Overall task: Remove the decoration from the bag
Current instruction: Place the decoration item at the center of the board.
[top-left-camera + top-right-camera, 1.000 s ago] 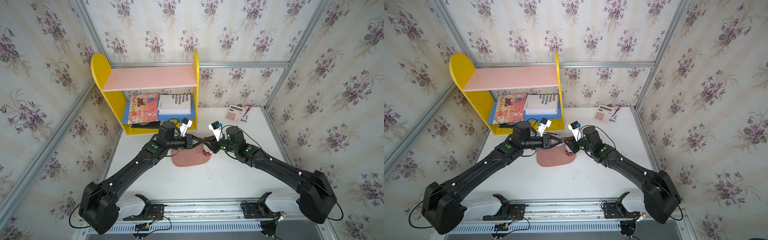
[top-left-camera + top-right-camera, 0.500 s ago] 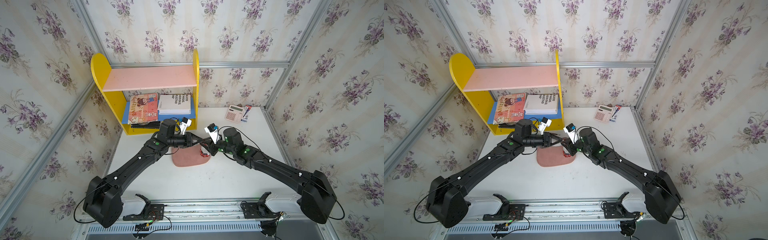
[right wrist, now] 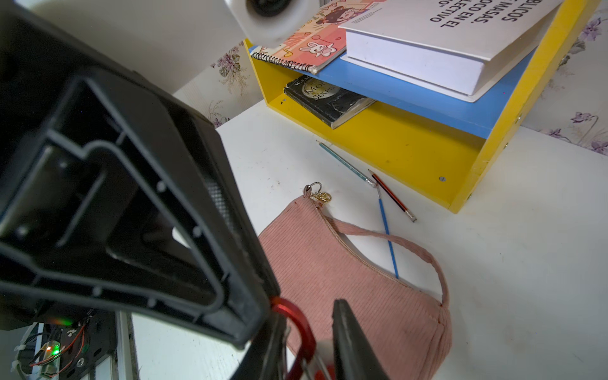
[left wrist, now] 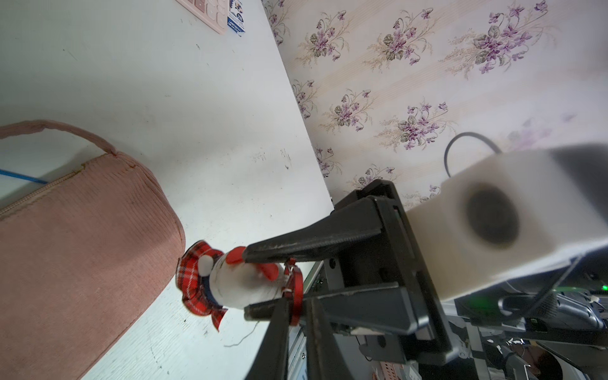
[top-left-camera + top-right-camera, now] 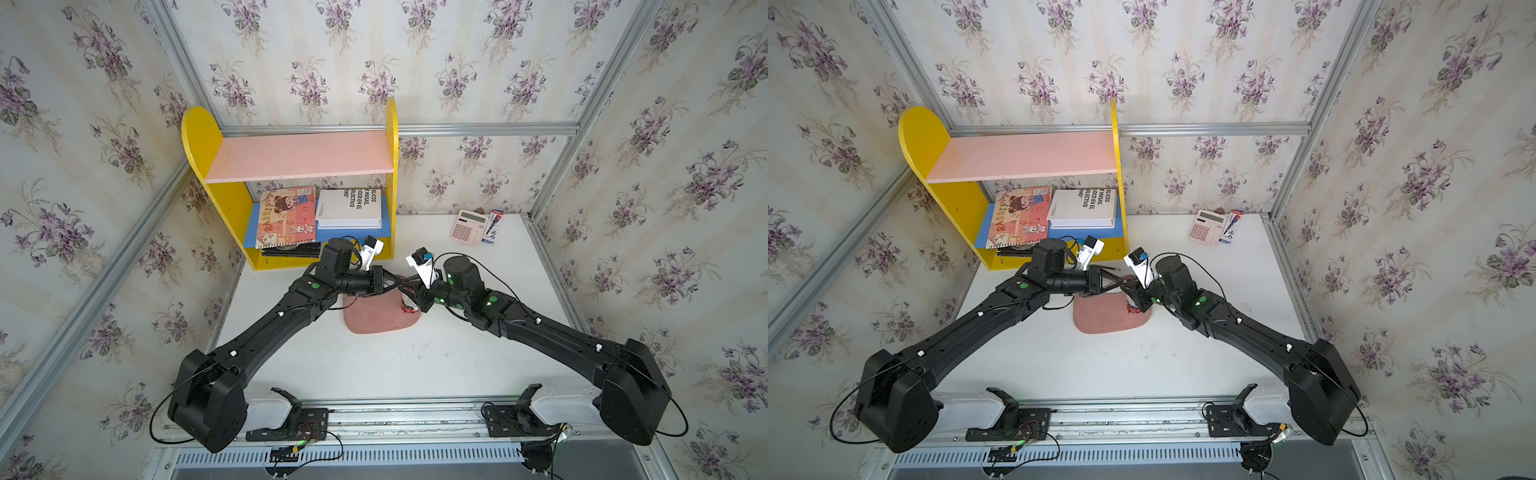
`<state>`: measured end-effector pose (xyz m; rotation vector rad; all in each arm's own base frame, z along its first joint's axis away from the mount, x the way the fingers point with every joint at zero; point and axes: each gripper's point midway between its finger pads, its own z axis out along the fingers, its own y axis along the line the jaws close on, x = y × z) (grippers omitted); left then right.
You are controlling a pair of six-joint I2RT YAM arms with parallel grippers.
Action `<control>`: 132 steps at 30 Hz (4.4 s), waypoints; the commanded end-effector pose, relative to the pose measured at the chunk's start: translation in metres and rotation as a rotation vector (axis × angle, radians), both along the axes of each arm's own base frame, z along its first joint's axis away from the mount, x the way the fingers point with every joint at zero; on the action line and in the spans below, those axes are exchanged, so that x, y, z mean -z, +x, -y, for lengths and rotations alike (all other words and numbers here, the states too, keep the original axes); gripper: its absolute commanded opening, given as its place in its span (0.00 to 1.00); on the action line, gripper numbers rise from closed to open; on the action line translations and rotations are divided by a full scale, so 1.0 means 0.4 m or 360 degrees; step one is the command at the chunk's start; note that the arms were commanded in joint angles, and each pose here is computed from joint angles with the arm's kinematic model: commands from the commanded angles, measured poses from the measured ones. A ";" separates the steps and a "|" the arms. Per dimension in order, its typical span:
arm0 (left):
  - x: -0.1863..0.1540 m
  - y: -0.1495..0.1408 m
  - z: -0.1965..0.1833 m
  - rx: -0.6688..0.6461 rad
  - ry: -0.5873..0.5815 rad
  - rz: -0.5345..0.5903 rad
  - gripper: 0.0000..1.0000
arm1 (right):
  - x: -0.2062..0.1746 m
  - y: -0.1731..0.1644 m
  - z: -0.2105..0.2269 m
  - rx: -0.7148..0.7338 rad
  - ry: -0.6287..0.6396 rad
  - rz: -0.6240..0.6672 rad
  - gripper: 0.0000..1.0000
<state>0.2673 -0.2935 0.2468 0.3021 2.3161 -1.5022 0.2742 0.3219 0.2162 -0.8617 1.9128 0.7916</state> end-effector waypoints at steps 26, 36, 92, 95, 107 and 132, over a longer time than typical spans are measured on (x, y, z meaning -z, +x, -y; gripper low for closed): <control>0.021 0.021 -0.014 0.0020 0.0205 0.0087 0.00 | 0.010 0.019 -0.017 0.0036 -0.0143 0.0051 0.36; 0.025 0.025 -0.026 0.0008 0.0219 0.0061 0.00 | 0.063 0.004 0.011 0.0064 -0.0186 0.0020 0.44; 0.089 0.181 0.050 0.0173 0.0236 0.0297 0.00 | -0.026 0.002 0.104 0.0256 0.0157 0.0040 0.88; 0.105 0.202 0.061 0.0162 0.0239 0.0292 0.00 | -0.043 0.004 0.109 0.0281 0.0231 -0.0004 0.88; 0.156 0.047 0.222 0.0614 0.0317 0.0368 0.00 | -0.085 0.131 0.359 0.0856 0.0613 -0.0241 0.85; 0.357 0.217 0.361 0.0816 0.0526 0.0748 0.00 | 0.047 0.175 0.538 0.1393 0.0502 -0.0370 0.82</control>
